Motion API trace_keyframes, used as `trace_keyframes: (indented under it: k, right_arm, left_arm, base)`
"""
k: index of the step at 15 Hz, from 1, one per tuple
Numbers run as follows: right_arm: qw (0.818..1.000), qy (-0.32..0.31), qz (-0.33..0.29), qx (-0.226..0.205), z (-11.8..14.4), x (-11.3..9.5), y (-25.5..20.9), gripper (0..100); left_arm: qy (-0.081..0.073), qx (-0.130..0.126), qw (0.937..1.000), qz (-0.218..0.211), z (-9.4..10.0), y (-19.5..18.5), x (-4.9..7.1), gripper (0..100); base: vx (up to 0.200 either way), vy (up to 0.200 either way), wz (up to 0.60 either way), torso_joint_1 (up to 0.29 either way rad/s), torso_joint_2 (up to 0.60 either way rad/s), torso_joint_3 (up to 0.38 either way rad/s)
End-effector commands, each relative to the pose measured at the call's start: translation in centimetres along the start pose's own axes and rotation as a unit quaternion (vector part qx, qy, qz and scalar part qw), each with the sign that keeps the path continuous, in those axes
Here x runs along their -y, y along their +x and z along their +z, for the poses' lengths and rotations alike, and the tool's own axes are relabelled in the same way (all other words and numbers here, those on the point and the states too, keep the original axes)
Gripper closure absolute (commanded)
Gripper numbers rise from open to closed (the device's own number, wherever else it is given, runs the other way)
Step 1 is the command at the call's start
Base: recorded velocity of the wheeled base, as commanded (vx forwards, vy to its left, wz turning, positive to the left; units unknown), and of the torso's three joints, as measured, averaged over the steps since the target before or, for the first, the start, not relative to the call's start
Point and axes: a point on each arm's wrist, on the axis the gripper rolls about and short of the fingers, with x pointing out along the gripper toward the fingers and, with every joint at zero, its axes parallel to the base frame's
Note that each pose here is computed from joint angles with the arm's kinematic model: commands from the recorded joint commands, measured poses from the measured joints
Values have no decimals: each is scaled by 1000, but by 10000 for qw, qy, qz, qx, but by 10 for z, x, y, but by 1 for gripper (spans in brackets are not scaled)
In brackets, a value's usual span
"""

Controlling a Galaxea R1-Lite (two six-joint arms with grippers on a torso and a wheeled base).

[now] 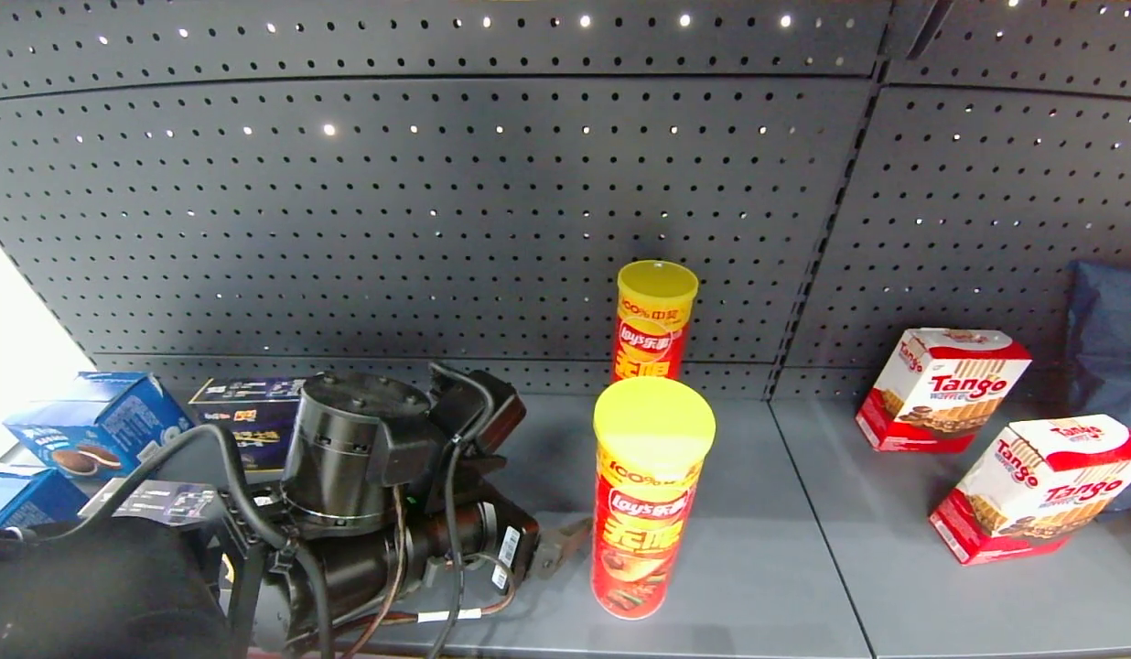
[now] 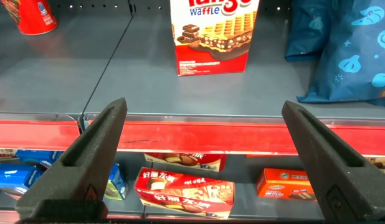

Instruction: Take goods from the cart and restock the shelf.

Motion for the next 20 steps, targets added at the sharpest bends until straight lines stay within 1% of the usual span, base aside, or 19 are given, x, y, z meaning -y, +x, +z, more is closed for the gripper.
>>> trace_keyframes:
  k: [1, 5, 8, 12, 17, 20]
  right_arm:
    - [10000, 1, -1, -8, 0, 0, 0, 0]
    - [10000, 1, -1, -8, 0, 0, 0, 0]
    - [10000, 1, -1, -8, 0, 0, 0, 0]
    - [10000, 1, -1, -8, 0, 0, 0, 0]
    - [10000, 1, 7, -8, 0, 0, 0, 0]
    - [10000, 1, -1, -8, 0, 0, 0, 0]
  left_arm:
    - [7, 0, 10000, -3, 0, 2, 1, 0]
    - [7, -37, 10000, 22, -1, 2, 1, 0]
    - [10, -120, 9999, 55, -6, 2, 0, 0]
    - [21, -128, 9999, 49, -6, 1, 1, 0]
    - [70, -114, 9999, -21, -4, 2, 7, 0]
    - [81, -114, 9999, -41, -4, 2, 9, 0]
  base:
    - [0, 0, 0, 0, 0, 0]
    - [0, 0, 0, 0, 0, 0]
    - [0, 0, 0, 0, 0, 0]
    - [0, 0, 0, 0, 0, 0]
    - [0, 0, 0, 0, 0, 0]
    - [0, 0, 0, 0, 0, 0]
